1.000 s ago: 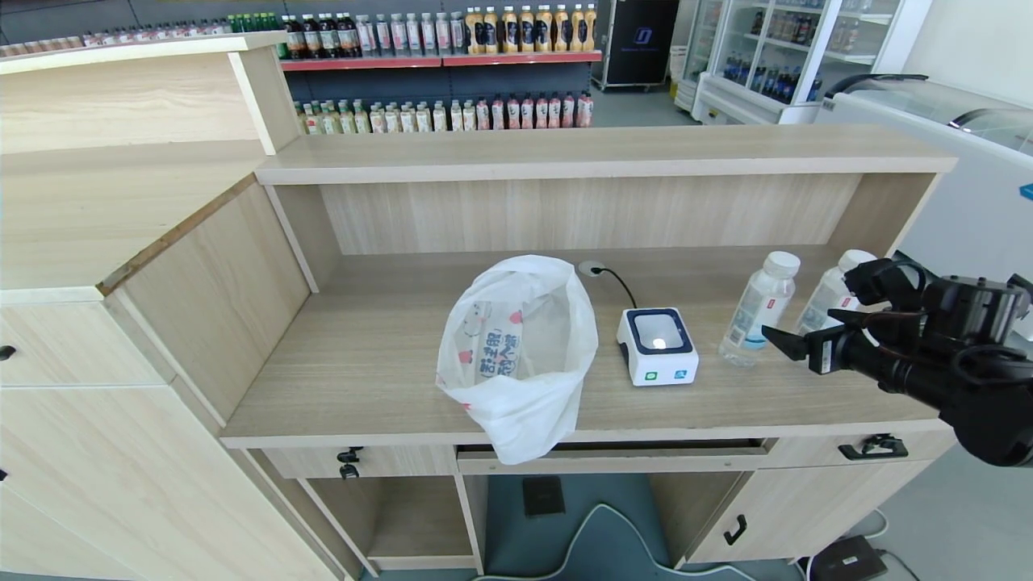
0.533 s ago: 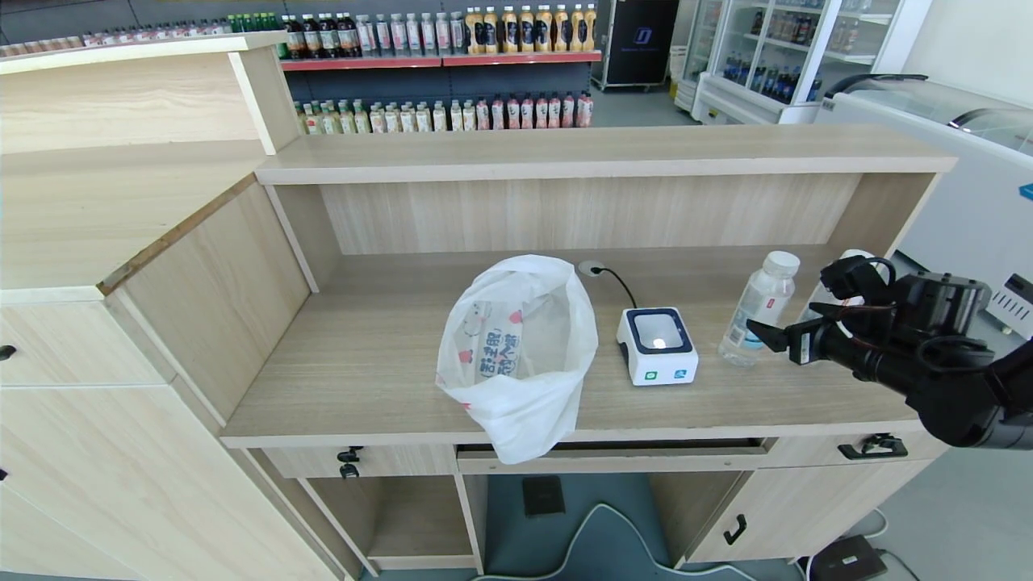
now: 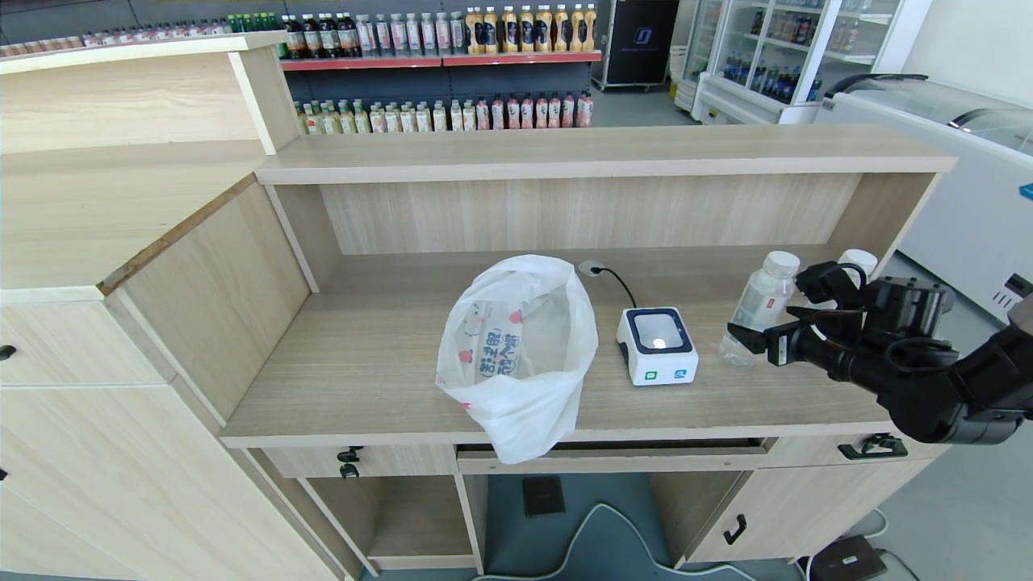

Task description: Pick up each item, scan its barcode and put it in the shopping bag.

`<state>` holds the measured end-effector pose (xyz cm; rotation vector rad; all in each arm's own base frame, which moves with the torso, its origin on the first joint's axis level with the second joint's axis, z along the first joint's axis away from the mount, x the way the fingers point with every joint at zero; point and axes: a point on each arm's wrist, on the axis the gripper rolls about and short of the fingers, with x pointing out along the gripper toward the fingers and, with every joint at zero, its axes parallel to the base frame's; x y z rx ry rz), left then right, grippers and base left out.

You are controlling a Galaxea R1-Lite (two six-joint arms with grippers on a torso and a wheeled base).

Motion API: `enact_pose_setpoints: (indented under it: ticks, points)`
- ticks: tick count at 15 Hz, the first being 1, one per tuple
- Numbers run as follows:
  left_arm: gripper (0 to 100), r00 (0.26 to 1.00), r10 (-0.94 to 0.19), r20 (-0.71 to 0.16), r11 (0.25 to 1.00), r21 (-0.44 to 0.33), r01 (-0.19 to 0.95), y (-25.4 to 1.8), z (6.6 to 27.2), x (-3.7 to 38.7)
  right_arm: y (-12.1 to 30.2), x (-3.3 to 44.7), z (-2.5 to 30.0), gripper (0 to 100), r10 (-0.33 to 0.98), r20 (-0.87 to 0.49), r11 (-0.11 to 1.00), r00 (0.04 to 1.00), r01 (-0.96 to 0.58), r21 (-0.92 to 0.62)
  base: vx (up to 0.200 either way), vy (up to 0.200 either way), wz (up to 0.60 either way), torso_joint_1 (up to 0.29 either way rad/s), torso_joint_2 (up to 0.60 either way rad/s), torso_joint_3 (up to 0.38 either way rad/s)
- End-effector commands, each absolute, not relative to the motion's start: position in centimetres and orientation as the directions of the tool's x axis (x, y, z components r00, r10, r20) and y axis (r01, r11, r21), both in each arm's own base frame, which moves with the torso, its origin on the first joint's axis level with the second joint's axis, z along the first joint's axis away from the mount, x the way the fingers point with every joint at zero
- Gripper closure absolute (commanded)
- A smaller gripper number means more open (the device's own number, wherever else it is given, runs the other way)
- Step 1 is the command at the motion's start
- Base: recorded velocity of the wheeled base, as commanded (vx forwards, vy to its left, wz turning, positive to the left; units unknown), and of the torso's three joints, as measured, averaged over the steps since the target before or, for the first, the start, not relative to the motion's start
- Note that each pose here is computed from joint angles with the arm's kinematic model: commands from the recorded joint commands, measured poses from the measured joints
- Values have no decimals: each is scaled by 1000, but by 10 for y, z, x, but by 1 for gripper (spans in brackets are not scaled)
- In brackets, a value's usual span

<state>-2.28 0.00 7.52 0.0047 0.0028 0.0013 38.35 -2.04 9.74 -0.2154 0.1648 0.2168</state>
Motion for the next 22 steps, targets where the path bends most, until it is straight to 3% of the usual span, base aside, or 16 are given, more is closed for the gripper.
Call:
enact_pose_setpoints:
  ticks: [1,17,20,21,22]
  points:
    - [0,1000,2,-3,1000,5,-2,0,75,-23,-17,386,97,0,205,-181,952,962,-239,-193,0,0,0,0,0,0]
    - [0,1000,2,-3,1000,5,-2,0,75,-23,-7,425,90,0,242,-130,942,962,-265,-205,0,0,0,0,0,0]
    - [0,1000,2,-3,1000,5,-2,0,75,-23,-5,430,90,0,302,-114,926,946,-320,-200,0,0,0,0,0,0]
    - [0,1000,2,-3,1000,5,-2,0,75,-23,-3,432,89,100,324,-110,920,940,-340,-195,0,0,0,0,0,0]
    - [0,1000,2,-3,1000,5,-2,0,75,-23,-4,434,91,100,327,-105,920,939,-342,-194,0,0,0,0,0,0]
